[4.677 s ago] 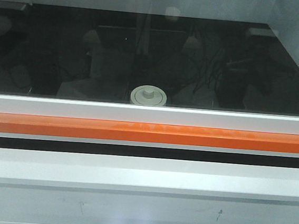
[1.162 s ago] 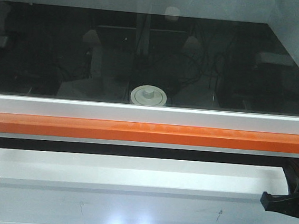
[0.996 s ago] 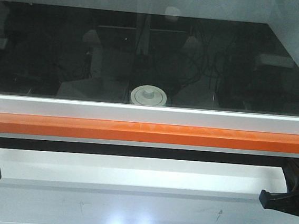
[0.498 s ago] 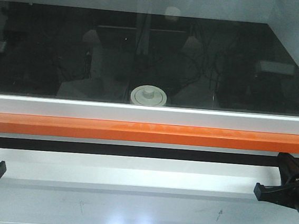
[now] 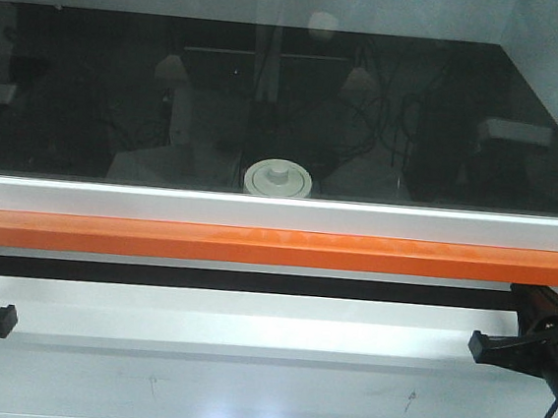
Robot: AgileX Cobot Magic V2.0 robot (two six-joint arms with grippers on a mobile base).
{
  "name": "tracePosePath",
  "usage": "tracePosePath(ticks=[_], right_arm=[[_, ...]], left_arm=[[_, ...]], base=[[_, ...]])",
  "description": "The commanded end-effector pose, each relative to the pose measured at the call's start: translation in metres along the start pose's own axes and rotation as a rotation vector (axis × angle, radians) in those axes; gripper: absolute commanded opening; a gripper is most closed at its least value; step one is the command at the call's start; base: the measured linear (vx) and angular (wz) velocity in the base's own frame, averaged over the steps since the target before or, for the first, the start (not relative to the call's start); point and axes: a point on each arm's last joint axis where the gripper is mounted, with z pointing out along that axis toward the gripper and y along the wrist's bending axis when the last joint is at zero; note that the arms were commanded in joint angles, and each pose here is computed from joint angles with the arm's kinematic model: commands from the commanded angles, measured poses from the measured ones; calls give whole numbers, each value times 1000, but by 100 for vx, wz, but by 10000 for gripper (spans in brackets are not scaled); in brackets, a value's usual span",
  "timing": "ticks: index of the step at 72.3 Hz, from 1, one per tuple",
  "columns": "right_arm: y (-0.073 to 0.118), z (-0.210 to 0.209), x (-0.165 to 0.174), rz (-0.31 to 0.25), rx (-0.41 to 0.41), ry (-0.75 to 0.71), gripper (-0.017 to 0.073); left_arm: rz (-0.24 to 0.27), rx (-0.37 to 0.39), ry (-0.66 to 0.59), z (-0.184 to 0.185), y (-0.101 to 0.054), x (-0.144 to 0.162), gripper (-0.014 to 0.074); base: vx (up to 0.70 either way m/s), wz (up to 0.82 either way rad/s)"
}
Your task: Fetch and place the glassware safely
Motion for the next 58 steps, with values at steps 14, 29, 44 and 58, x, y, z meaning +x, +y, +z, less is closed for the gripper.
tracePosePath(ticks=[14,29,44,58], right_arm=[[2,2,-22,-7,-16,-184,-1],[2,2,-24,-6,-17,-205,-1],[2,1,-25,-6,-17,-216,-1],[5,3,-27,-21,-51,-222,-1]], left_arm=[[-14,8,-190,-1,-1,-14,-7],[-16,8,-177,5,0,-9,-7],[-16,10,-192,6,-1,-9,-7],[-15,11,-187,9,-1,-11,-7]], base=[[0,0],[0,0],[0,0],[0,0]])
